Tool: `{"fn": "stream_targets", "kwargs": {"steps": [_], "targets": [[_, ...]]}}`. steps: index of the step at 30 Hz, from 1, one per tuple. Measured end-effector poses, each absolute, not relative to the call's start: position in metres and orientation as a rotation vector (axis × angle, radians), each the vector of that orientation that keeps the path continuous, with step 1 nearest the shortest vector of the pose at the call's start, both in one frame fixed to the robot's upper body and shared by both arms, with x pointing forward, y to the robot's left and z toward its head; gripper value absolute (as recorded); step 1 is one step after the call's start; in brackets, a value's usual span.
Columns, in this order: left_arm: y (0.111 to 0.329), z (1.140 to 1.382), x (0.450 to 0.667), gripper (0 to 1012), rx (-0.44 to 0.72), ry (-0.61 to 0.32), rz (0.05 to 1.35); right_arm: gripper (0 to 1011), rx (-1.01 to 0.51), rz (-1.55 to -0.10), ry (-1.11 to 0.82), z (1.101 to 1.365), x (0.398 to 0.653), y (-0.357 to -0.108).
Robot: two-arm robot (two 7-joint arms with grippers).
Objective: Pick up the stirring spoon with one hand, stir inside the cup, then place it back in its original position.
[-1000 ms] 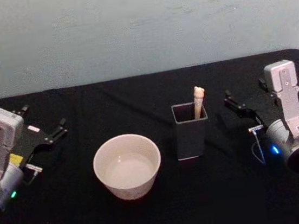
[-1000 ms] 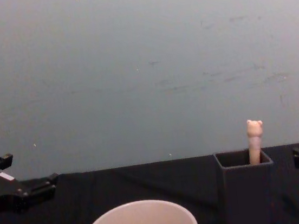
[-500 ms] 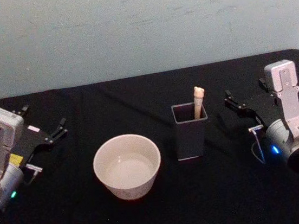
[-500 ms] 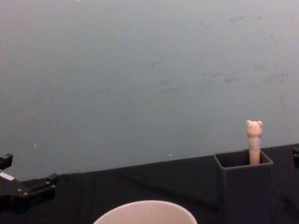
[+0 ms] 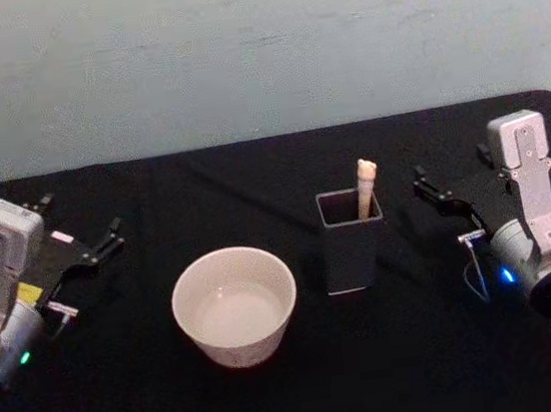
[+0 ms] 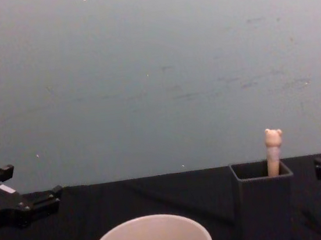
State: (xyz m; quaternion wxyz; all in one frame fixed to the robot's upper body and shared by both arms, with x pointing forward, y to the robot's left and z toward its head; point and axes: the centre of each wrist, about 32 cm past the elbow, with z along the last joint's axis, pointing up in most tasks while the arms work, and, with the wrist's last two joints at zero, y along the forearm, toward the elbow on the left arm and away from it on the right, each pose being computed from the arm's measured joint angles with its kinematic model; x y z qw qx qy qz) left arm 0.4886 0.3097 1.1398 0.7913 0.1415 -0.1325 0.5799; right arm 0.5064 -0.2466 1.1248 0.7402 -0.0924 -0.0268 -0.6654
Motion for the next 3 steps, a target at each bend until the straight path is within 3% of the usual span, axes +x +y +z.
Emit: {"fn": "stream_targets", "kwargs": {"steps": [3], "targets": [[0.3097,1.1398,0.4886,1001,0.304,-0.285,1.248,1002,-0.203,-1.46,-0.059,1.1248,0.5064,-0.2466]]}}
